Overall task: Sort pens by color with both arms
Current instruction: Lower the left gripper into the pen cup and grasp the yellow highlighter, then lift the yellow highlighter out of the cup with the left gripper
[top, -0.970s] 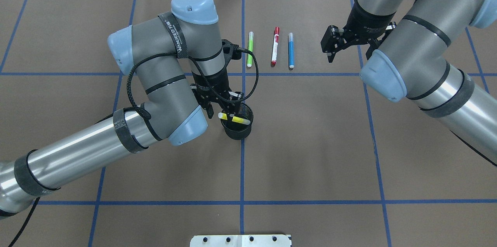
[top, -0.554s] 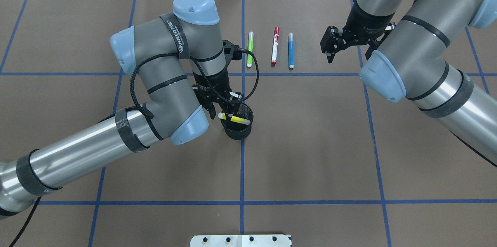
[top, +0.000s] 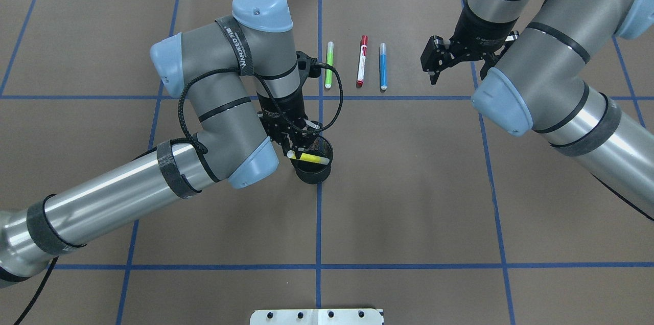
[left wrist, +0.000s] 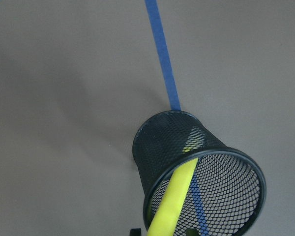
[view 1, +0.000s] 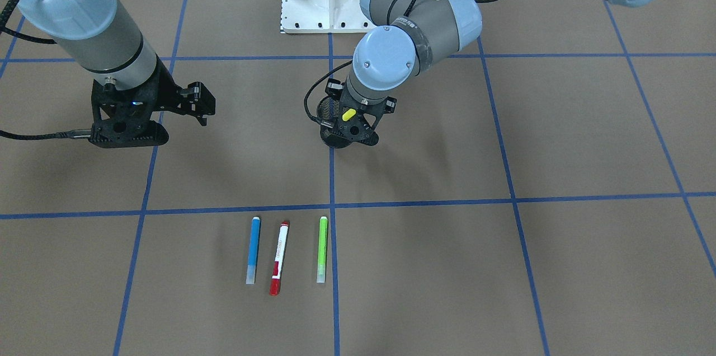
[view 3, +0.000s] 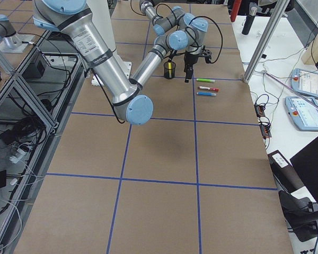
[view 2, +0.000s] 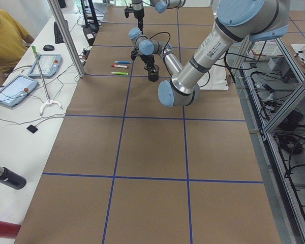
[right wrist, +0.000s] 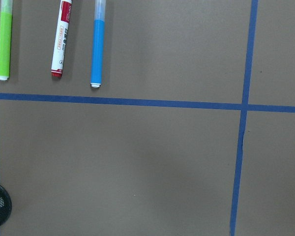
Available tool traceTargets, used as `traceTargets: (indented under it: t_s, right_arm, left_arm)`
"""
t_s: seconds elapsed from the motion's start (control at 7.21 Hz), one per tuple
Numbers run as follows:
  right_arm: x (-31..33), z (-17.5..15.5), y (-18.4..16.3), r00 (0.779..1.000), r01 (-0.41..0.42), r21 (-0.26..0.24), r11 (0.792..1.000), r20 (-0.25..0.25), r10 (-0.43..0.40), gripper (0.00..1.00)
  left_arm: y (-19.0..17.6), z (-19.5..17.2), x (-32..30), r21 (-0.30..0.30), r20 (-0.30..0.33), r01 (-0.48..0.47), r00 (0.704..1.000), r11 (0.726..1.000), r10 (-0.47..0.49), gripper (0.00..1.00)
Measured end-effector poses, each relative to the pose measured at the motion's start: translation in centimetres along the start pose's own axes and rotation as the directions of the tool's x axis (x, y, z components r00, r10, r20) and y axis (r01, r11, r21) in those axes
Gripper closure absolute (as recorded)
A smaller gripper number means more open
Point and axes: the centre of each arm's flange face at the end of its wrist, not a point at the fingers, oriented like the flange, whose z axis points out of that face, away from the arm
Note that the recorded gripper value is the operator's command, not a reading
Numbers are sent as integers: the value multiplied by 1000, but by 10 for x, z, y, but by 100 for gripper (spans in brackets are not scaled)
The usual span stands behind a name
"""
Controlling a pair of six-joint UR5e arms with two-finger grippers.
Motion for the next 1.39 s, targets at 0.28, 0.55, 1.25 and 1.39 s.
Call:
traceTargets:
  t_s: [0.28,0.55,1.25,1.39]
  right_arm:
    - [-1,1,0,1000,1,-1,1000,0,-1,1]
    - [-1,1,1,1000,2,-1,1000,0,-2,1]
    - [-2,-1,1,1000,5,2,1000,3,-5,1]
    - [-3,-2,1,1000,5,3,1000,3,-5,1]
  left_arm:
    - [-2,1,-1,4,-1,-3,1000,1000,3,72]
    - [-1,1,0,7,-1,-4,1000,1000,4,80]
    - [7,-22,9,39,-17,-9,1000,999,10,94]
    - [9,-35,8,60,-24,-7,1000,998,9,99]
